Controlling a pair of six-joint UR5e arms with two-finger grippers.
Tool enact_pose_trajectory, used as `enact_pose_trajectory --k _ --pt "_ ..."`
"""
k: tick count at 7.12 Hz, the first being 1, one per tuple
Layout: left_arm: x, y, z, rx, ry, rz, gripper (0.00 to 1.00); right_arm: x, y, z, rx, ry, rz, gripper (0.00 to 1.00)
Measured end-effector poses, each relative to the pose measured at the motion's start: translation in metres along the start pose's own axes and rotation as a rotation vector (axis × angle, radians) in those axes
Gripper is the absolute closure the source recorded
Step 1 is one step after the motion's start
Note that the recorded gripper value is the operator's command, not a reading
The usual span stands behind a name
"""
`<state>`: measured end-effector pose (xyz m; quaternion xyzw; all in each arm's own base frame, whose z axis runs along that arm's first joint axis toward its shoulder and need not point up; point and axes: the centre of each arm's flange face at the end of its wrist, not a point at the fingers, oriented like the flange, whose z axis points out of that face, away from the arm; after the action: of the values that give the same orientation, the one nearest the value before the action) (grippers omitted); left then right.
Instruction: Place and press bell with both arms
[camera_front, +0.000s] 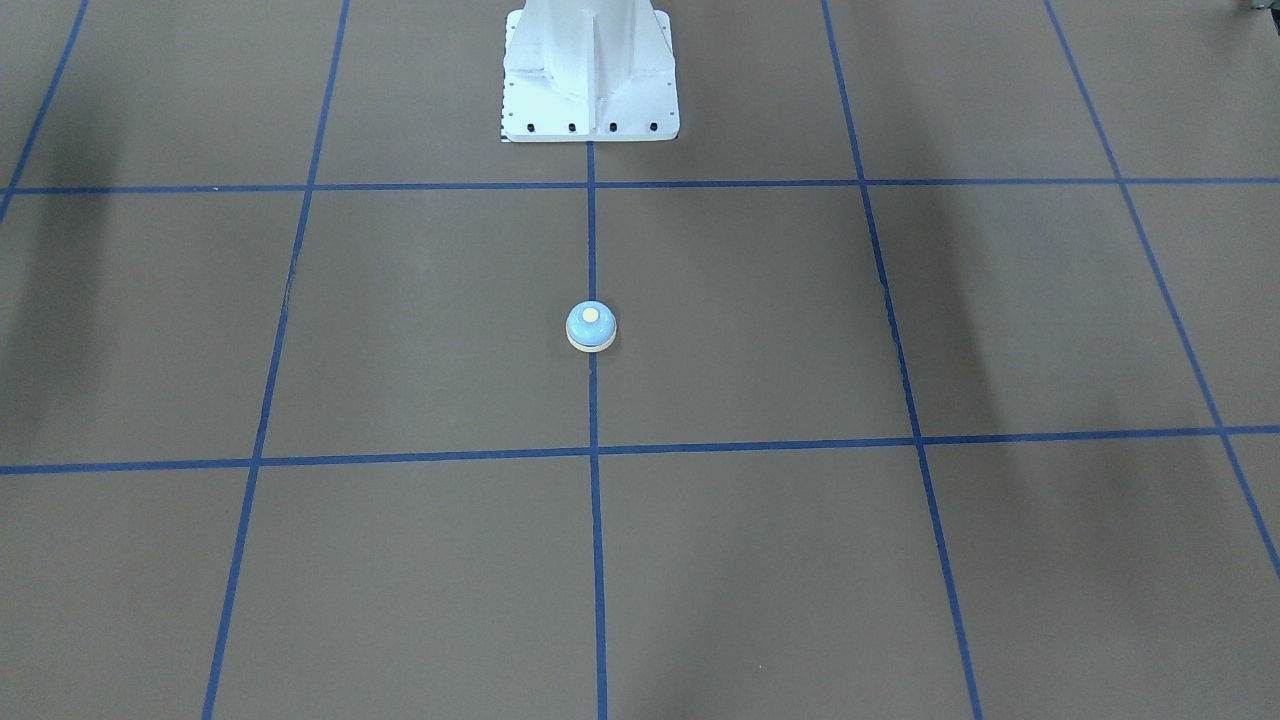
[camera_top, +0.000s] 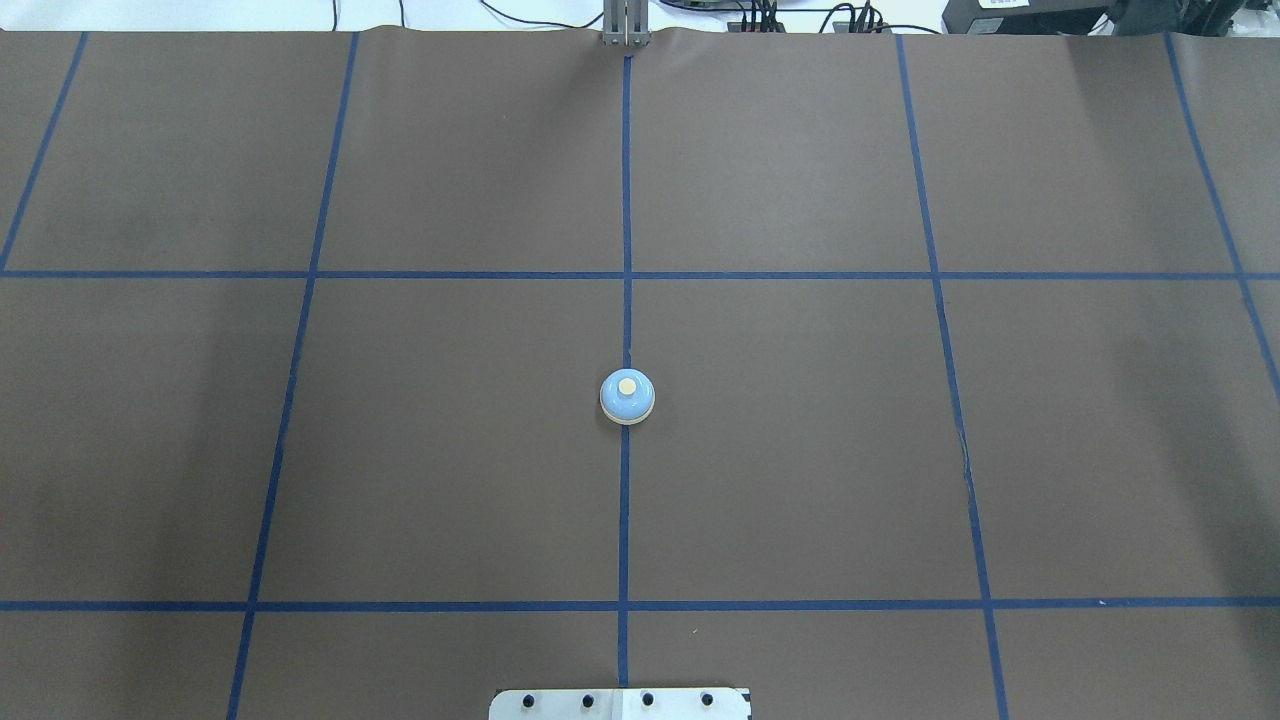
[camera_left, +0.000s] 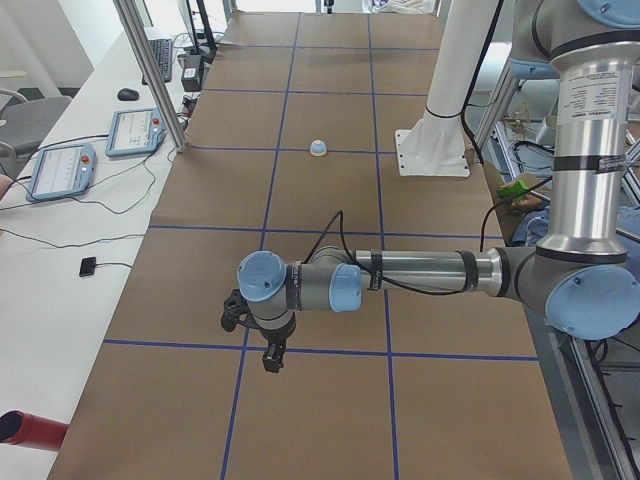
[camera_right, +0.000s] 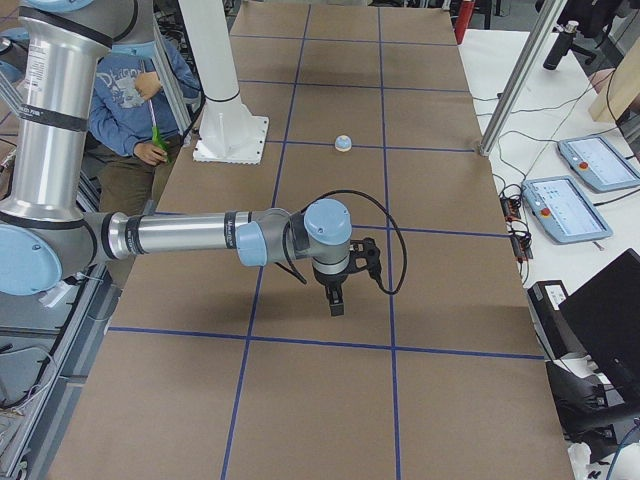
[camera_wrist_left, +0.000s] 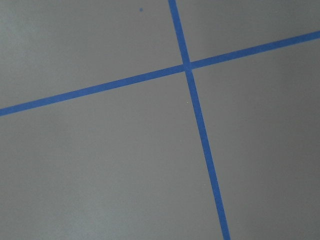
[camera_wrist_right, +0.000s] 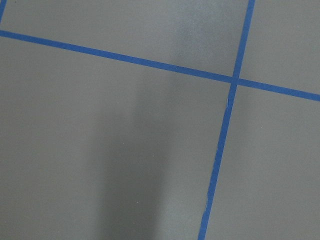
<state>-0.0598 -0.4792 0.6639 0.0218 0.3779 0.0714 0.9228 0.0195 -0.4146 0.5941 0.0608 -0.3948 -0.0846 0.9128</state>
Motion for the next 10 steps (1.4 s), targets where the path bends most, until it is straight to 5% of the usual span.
enact_pose_trajectory --k 4,7,10 --pt "0.007 0.000 -0.006 0.022 0.032 -0.038 0.00 -0.004 -0.036 0.001 -0.113 0.084 -0.108 0.00" --pt "0.019 0.000 -0.017 0.047 0.038 -0.005 0.00 -0.001 -0.050 -0.015 -0.084 0.090 -0.099 0.00" --pt "0.036 -0.004 -0.032 0.068 0.067 0.010 0.00 -0.007 -0.059 -0.022 -0.047 0.028 -0.106 0.00"
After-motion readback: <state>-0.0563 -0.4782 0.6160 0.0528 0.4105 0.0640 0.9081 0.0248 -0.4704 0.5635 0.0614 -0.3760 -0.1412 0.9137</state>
